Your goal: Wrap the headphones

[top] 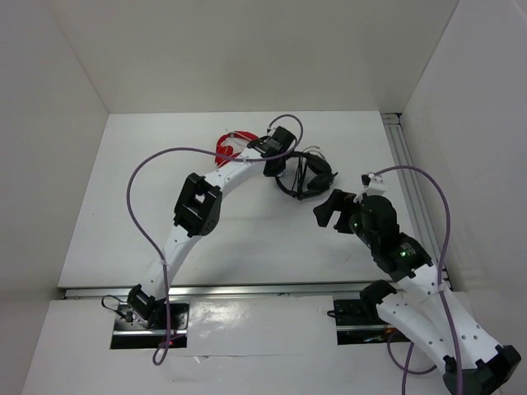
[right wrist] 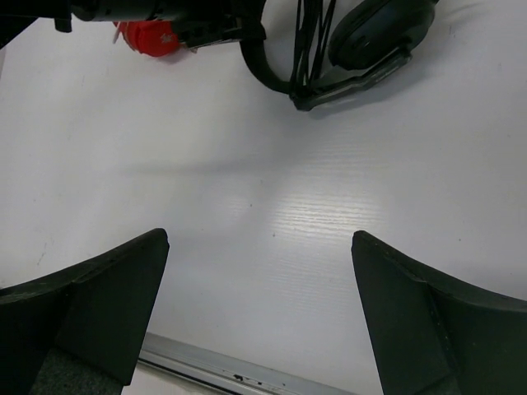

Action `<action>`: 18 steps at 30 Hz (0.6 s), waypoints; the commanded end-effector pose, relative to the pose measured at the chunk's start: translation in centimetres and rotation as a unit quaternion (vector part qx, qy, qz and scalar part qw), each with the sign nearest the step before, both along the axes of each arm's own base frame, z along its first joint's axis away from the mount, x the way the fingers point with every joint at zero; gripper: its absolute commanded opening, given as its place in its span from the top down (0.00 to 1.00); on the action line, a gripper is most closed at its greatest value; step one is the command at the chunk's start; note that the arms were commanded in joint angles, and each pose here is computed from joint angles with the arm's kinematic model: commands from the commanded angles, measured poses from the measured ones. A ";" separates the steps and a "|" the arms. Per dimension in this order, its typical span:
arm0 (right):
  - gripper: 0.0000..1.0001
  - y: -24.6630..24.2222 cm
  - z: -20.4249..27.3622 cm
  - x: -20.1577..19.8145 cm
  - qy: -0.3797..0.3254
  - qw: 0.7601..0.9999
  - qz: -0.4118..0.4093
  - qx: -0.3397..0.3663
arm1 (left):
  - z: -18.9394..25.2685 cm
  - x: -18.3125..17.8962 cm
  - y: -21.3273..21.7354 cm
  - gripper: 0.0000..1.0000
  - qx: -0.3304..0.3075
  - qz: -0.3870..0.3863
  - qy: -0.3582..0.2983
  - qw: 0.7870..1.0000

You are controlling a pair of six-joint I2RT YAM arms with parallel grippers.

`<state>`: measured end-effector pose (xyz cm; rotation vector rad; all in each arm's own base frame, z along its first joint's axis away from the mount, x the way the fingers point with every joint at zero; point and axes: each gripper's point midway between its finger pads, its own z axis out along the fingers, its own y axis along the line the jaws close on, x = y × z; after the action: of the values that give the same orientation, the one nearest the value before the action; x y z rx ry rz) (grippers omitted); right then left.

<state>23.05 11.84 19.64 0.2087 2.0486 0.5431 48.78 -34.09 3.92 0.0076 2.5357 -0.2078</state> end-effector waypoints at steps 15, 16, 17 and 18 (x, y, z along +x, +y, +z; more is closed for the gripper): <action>0.00 1.6 -0.5 -1.1 -0.004 0.998 0.063 0.004 | 1.5 6.5 -3.4 1.00 -0.185 0.205 -0.061 0.959; 0.00 1.6 -0.5 -1.1 -0.004 0.998 0.063 0.004 | 1.1 6.7 -2.9 1.00 -0.186 0.213 -0.059 0.957; 0.00 1.6 -0.5 -1.1 -0.004 0.998 0.063 0.004 | 0.8 6.5 -3.4 0.98 -0.195 0.204 -0.049 0.958; 0.00 1.5 -0.7 -1.2 0.000 0.998 0.063 0.002 | 0.9 7.0 -3.0 0.94 -0.198 0.207 -0.053 0.957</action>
<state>21.93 13.10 18.42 0.1133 2.0953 0.6086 53.25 -36.43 3.72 -0.5323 2.3778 -0.3968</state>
